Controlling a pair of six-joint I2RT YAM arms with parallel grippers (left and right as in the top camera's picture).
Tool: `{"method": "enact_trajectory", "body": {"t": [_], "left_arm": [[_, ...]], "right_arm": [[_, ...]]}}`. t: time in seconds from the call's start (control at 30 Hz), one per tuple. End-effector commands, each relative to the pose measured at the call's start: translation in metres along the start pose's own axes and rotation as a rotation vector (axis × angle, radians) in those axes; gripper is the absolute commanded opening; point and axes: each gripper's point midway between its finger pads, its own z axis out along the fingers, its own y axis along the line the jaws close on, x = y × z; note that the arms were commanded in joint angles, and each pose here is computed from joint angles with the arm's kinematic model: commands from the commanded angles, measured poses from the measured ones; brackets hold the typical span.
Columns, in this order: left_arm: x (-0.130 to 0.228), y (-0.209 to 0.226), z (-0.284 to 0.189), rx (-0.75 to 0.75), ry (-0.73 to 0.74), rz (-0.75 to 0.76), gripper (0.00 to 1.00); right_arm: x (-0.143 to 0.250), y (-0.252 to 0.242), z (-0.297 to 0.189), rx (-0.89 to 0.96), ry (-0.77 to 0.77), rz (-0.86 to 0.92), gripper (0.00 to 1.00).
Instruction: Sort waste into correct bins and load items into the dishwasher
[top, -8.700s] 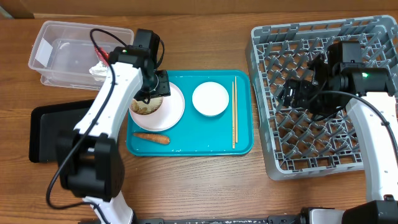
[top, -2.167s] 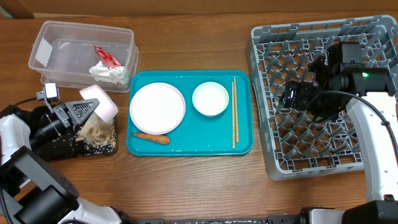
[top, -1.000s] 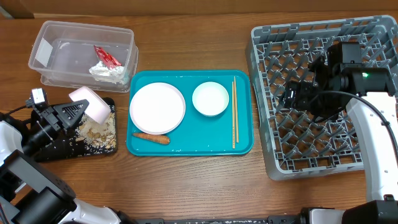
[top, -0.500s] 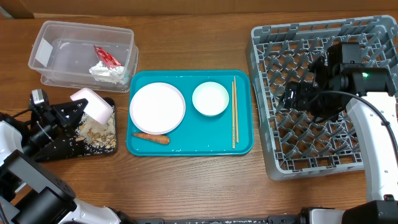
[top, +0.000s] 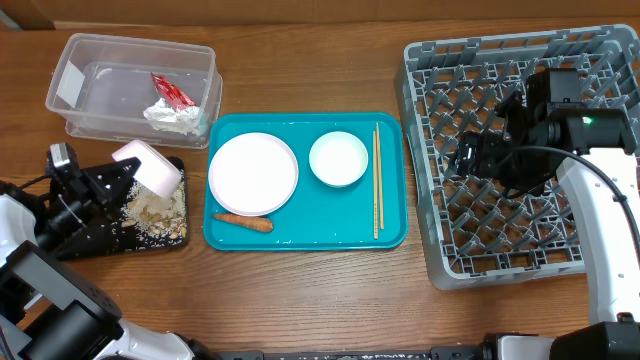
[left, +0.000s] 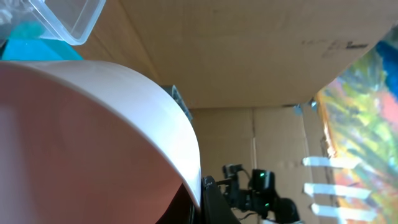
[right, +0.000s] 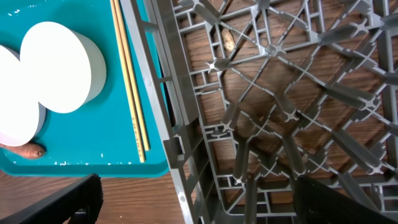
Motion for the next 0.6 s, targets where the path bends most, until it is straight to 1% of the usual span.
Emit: {"method": "enact_trajectory", "body": {"t": [0.0, 0.1, 0.23, 0.43, 0.5, 0.57], "left_arm": [[0.01, 0.004, 0.012, -0.023, 0.062, 0.113, 0.04], [0.027, -0.002, 0.034, -0.026, 0.164, 0.188, 0.04], [0.057, -0.023, 0.072, 0.017, 0.324, 0.307, 0.04], [0.122, -0.041, 0.129, 0.021, 0.66, 0.497, 0.04], [0.143, -0.04, 0.145, -0.016, 0.768, 0.541, 0.04], [0.158, -0.032, 0.16, -0.098, 0.856, 0.568, 0.04]], "right_arm": [[-0.002, 0.002, -0.004, -0.001, -0.022, -0.008, 1.0], [-0.003, 0.002, -0.004, -0.001, -0.025, -0.009, 1.0], [-0.003, 0.002, -0.004, -0.001, -0.025, -0.009, 1.0], [-0.003, 0.002, -0.004, -0.001, -0.026, -0.009, 1.0], [-0.003, 0.002, -0.004, -0.001, -0.026, -0.009, 1.0], [-0.003, 0.002, -0.004, -0.001, -0.026, -0.009, 1.0]]}}
